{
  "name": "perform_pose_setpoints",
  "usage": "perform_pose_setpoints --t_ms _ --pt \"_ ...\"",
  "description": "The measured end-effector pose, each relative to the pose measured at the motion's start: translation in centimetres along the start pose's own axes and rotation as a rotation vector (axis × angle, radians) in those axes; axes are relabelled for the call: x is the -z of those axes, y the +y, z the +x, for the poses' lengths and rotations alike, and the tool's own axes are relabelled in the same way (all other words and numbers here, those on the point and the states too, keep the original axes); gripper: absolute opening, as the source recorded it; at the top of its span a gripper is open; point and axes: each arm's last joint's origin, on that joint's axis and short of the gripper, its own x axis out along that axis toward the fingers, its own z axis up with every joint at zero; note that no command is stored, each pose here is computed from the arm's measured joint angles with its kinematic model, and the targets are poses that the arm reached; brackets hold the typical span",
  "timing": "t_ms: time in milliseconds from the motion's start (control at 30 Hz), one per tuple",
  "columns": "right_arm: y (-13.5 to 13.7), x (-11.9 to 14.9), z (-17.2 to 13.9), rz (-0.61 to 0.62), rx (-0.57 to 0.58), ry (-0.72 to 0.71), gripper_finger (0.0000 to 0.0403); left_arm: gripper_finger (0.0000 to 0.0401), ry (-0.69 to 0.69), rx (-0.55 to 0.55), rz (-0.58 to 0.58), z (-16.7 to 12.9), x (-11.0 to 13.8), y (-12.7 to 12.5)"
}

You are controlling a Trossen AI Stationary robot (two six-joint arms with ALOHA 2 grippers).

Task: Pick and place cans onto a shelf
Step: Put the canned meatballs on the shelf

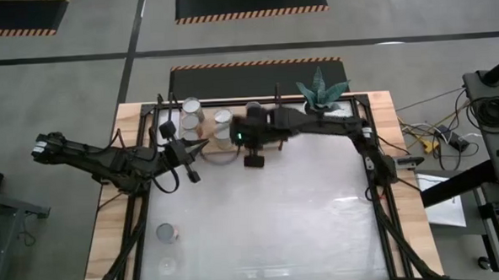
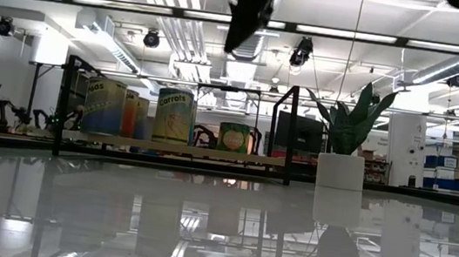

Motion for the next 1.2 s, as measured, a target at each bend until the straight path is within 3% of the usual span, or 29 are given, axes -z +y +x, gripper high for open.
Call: perform_pose_setpoints --t_ms 167,300,533,767,867,967,1033,1200 --pt "4.6 0.4 -2.2 -0.102 -0.050 -0.080 0.0009 0.0000 0.023 0.010 -0.046 0.0 0.3 -0.1" --pt "6.7 2.1 -3.3 -0.126 -0.077 -0.124 0.0009 0.0000 0.040 0.034 -0.075 0.0 0.5 -0.2" --pt "8.4 6.6 -3.6 -0.079 -0.108 -0.241 0.0009 0.0000 0.032 0.119 -0.162 0.0 0.5 -0.5" --pt "8.5 10.1 -4.0 -0.103 -0.106 -0.481 0.0009 0.0000 0.070 0.315 -0.337 -0.3 0.7 -1.2" --pt "8.0 11.1 -5.0 -0.109 -0.092 -0.567 0.0009 0.0000 0.191 0.404 -0.425 -0.5 1.7 -1.9" --pt "7.5 12.0 -6.1 -0.105 -0.082 -0.640 0.0009 0.0000 0.400 0.526 -0.549 -0.6 2.4 -2.6" --pt "7.2 12.5 -6.6 -0.098 -0.077 -0.685 0.0009 0.0000 0.581 0.596 -0.612 -0.8 2.5 -3.0" --pt "6.9 14.0 -6.9 -0.101 -0.063 -0.754 0.0009 0.0000 1.053 0.688 -0.626 -1.0 3.9 -4.9"
